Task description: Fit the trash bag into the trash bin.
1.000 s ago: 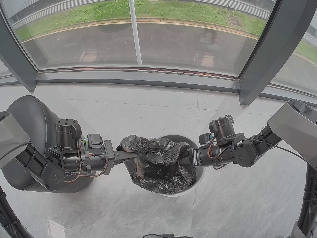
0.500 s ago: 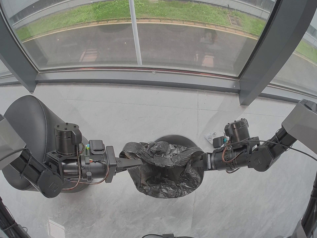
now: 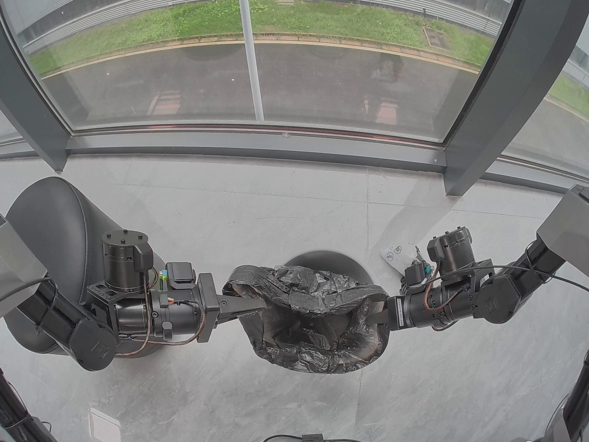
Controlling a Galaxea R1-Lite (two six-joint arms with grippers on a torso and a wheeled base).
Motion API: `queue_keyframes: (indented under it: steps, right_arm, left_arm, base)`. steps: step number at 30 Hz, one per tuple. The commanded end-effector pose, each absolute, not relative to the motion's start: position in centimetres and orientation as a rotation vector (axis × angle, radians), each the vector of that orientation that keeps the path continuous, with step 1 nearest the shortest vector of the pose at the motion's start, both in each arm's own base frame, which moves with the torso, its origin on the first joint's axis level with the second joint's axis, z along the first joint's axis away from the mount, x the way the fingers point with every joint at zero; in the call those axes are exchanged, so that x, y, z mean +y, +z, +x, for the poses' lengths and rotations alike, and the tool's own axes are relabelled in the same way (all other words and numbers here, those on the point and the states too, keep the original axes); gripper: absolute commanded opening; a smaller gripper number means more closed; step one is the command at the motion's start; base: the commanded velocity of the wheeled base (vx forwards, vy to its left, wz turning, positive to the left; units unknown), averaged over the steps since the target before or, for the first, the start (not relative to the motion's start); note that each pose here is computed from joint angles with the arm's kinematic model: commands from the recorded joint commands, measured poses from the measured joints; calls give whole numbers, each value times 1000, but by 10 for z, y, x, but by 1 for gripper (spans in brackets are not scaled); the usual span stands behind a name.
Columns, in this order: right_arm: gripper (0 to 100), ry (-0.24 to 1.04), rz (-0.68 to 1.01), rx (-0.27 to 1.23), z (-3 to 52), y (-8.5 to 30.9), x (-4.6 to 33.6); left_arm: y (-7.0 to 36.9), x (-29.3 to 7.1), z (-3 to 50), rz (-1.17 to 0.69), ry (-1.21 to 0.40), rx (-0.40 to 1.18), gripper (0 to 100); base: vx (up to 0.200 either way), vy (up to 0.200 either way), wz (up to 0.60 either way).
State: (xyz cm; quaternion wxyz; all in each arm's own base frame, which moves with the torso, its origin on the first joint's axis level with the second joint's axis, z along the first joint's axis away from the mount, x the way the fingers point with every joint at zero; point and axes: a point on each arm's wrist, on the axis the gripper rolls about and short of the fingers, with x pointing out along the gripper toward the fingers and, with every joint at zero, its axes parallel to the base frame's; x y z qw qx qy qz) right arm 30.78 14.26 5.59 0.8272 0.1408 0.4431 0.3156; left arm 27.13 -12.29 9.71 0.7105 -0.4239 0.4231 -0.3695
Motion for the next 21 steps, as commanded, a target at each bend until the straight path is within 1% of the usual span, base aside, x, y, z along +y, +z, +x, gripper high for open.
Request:
queue_keyframes:
  steps: [1,8,13,21]
  right_arm:
    - [0,652,302,955,308,50,137]
    - [0,616,316,930,315,45,124]
    - [0,609,315,946,314,39,124]
    - [0,615,316,921,316,41,124]
  left_arm:
    - [89,-125,274,-940,-808,963,0]
    - [86,-125,275,-942,-810,960,0]
    - [86,-125,276,-942,-810,960,0]
    - [83,-126,277,-942,-807,968,0]
  base:
    - [0,0,0]
    - [0,0,0]
    - [0,0,0]
    - [0,0,0]
